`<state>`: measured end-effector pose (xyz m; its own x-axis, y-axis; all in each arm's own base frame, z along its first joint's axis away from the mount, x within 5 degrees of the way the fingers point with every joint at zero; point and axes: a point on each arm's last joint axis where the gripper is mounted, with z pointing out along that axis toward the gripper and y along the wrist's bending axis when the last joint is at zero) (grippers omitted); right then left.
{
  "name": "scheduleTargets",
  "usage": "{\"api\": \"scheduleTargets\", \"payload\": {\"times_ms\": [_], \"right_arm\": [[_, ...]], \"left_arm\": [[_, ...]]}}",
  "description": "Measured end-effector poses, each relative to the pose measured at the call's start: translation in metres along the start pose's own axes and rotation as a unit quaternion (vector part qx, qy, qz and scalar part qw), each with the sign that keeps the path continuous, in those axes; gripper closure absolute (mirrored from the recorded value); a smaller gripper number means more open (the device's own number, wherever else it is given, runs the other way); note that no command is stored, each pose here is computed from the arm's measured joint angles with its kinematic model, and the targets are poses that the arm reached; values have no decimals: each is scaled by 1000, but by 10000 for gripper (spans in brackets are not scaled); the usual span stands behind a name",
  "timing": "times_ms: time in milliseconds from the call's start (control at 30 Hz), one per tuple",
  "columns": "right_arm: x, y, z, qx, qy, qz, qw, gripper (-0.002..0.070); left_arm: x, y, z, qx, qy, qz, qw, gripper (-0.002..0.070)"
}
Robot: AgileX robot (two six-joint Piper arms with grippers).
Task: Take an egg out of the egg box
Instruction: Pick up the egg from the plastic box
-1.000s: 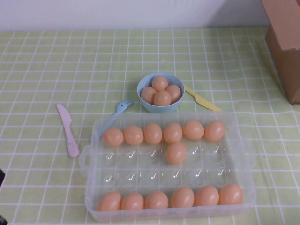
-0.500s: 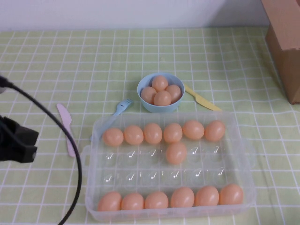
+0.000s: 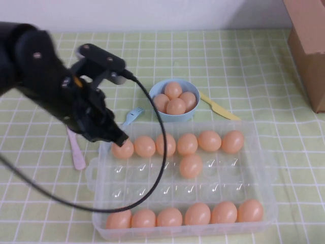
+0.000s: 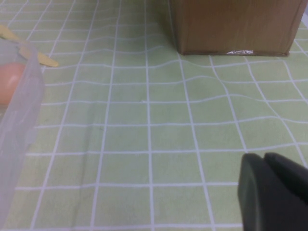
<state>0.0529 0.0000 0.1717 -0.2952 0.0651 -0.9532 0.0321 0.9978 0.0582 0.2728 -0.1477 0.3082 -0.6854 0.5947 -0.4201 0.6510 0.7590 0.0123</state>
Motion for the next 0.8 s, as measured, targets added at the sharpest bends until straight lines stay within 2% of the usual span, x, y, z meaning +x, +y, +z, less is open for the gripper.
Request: {"api": "scheduleTargets", "payload": {"times_ms": [67, 133, 233, 333, 400, 533, 800], "right_arm": [[0, 0, 0, 0, 0, 0, 1000, 694], [0, 0, 0, 0, 0, 0, 1000, 694], [0, 0, 0, 0, 0, 0, 1000, 694], [0, 0, 0, 0, 0, 0, 1000, 694], [0, 0, 0, 0, 0, 0, 1000, 694], [0, 0, 0, 0, 0, 1, 1000, 694], [0, 0, 0, 0, 0, 1, 1000, 694]], "left_arm": [[-11, 1, 17, 3, 20, 7, 1000, 664], [-19, 1, 31, 5, 40, 16, 999, 618], [-25, 3, 50, 7, 67, 30, 997, 473], [-26, 7, 66, 0, 90, 38, 995, 289], [-25, 8, 73, -3, 102, 42, 994, 226], [-27, 10, 83, -9, 93, 45, 995, 190], [-33, 14, 102, -21, 74, 52, 996, 183]]}}
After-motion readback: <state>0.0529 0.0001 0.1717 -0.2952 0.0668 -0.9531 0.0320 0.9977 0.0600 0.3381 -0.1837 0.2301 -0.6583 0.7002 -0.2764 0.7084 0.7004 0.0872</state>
